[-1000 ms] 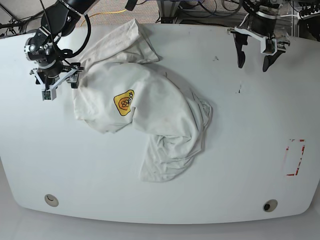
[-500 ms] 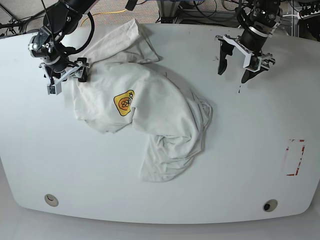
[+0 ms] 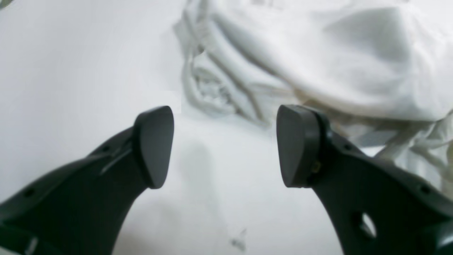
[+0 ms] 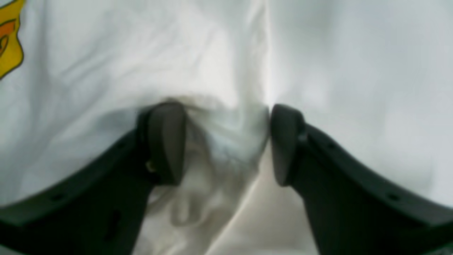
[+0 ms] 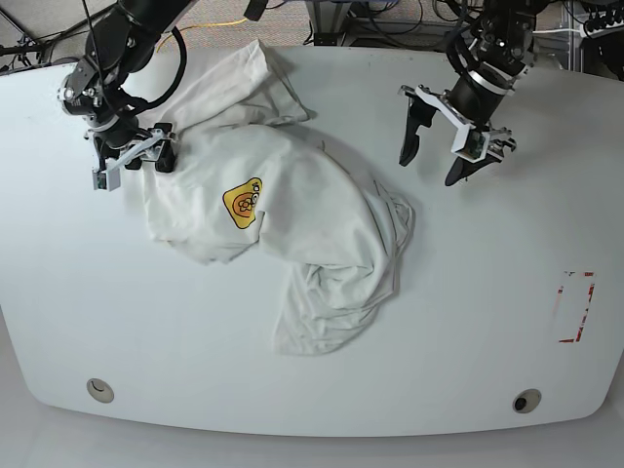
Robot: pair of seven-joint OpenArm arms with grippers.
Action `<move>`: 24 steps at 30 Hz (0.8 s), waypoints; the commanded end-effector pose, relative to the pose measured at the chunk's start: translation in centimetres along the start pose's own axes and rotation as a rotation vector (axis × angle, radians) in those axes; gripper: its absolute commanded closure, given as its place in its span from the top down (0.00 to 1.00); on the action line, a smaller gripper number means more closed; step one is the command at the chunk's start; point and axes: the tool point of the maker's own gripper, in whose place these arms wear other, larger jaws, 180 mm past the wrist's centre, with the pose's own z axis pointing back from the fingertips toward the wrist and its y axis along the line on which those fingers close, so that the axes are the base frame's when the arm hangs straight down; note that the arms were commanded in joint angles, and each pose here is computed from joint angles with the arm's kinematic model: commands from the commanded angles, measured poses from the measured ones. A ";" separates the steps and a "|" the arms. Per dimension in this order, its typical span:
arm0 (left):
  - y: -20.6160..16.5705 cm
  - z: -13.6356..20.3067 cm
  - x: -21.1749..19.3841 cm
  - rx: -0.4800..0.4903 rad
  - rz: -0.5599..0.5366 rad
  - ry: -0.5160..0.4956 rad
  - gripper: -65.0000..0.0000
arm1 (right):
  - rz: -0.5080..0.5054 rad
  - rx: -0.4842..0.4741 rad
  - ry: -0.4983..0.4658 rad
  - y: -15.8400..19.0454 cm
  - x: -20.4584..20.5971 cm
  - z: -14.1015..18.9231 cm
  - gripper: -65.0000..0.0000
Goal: Fold the T-shirt properly
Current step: 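Lower both grippers and pinch two edges of the crumpled white T-shirt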
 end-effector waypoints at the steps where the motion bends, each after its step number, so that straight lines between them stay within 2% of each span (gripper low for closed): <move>1: 0.3 -0.1 0.8 0.004 -0.004 -0.019 0.65 | -0.005 -0.004 0.060 -0.3 -1.4 -0.2 0.35; 3: 0.6 -0.6 0.5 0.008 -0.009 0.013 0.65 | 0.000 -0.009 0.060 -0.5 -1.3 -0.1 0.17; 6: 0.6 -1.5 0.3 0.017 0.010 0.056 0.66 | 0.003 -0.008 0.063 -0.5 -1.4 -0.1 0.00; 12: 1.5 -3.3 -1.1 0.035 0.025 0.155 0.66 | 0.039 -0.030 0.040 -0.5 -0.5 0.9 0.00; 24: 4.6 -7.3 -4.4 0.065 0.075 0.240 0.66 | 0.180 -0.127 -0.034 -0.5 3.2 5.2 0.00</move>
